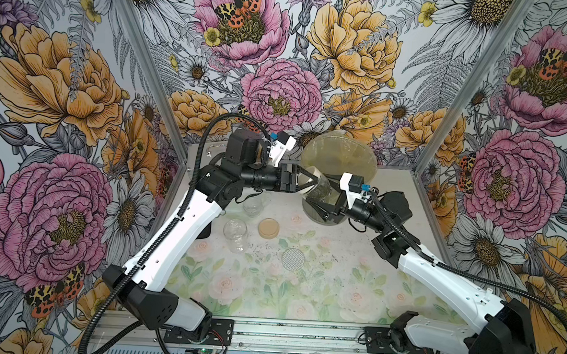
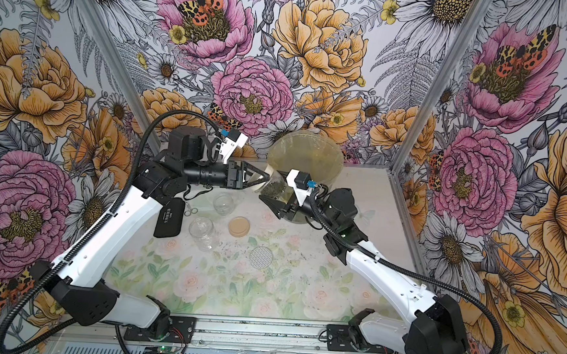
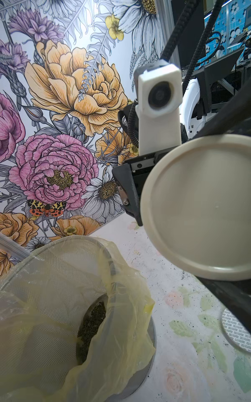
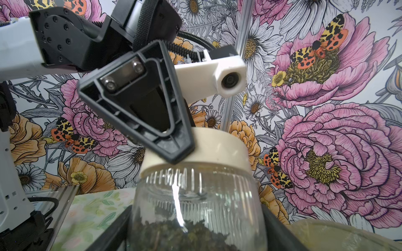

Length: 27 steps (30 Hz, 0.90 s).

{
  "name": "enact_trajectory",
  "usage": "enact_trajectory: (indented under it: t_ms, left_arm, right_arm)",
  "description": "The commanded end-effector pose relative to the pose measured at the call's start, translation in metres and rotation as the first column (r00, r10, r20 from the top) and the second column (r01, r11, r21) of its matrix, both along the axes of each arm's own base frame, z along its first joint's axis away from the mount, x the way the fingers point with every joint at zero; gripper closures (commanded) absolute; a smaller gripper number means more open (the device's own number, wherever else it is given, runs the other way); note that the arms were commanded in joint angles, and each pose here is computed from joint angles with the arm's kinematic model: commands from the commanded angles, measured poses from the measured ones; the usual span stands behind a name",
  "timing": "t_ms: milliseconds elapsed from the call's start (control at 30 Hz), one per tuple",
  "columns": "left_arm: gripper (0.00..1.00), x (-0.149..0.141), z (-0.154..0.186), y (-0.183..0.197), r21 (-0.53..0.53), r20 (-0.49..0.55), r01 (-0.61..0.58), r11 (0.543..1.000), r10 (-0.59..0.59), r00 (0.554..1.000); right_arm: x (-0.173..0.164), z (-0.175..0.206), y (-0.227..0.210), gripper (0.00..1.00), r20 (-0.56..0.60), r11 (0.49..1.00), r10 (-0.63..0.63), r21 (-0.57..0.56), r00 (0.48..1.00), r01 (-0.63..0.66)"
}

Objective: Empty moldy tea leaves from jars
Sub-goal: Unscrew the lid from the jar.

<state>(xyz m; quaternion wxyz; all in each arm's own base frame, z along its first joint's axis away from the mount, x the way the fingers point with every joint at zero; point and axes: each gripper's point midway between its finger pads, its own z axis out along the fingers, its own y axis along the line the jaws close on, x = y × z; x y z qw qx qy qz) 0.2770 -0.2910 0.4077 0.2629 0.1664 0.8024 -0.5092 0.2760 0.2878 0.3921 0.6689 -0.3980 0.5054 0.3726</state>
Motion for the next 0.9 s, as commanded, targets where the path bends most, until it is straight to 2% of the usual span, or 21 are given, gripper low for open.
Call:
enact_trajectory:
  t_ms: [0,67,200,333,367,467,567,700,800,867]
  left_arm:
    - [0.49,0.007,0.021,0.002,-0.048,-0.077,-0.105,0.993,0.101,0.992]
    - [0.55,0.014,0.01,0.007,-0.01,-0.16,-0.177,0.984,0.173,0.972]
    - [0.54,0.022,0.0,0.014,0.011,-0.265,-0.291,0.957,0.284,0.922]
    - [0.56,0.025,0.001,0.013,0.006,-0.321,-0.348,0.938,0.331,0.887]
    - [0.58,0.026,0.002,0.013,0.006,-0.328,-0.357,0.934,0.339,0.882]
    - [0.75,0.029,-0.001,0.018,0.032,-0.337,-0.393,0.919,0.38,0.861]
    - [0.79,0.032,-0.012,0.024,0.075,-0.35,-0.436,0.897,0.433,0.83]
    - [0.79,0.039,-0.024,0.034,0.103,-0.412,-0.517,0.85,0.509,0.756]
    - [0.79,0.044,-0.026,0.045,0.11,-0.475,-0.59,0.8,0.563,0.676]
    - [0.78,0.045,-0.025,0.049,0.127,-0.503,-0.61,0.782,0.581,0.64]
  right_arm:
    - [-0.004,0.009,0.001,0.62,0.107,0.999,-0.008,-0.046,0.994,0.013]
    - [0.001,-0.001,0.001,0.64,0.131,0.994,-0.031,-0.097,0.991,0.043]
    - [0.012,-0.013,-0.003,0.67,0.215,0.981,-0.103,-0.138,0.971,0.135]
    - [0.024,-0.024,-0.006,0.7,0.284,0.964,-0.157,-0.164,0.946,0.209]
    - [0.027,-0.027,-0.007,0.7,0.299,0.958,-0.173,-0.171,0.938,0.231]
    - [0.035,-0.034,-0.008,0.72,0.332,0.946,-0.206,-0.173,0.92,0.275]
    - [0.037,-0.038,-0.005,0.72,0.342,0.947,-0.197,-0.176,0.919,0.269]
    - [0.039,-0.042,-0.007,0.74,0.373,0.938,-0.216,-0.177,0.902,0.298]
    - [0.042,-0.045,-0.011,0.75,0.407,0.925,-0.244,-0.175,0.88,0.338]
    - [0.041,-0.046,-0.013,0.77,0.419,0.923,-0.25,-0.17,0.873,0.346]
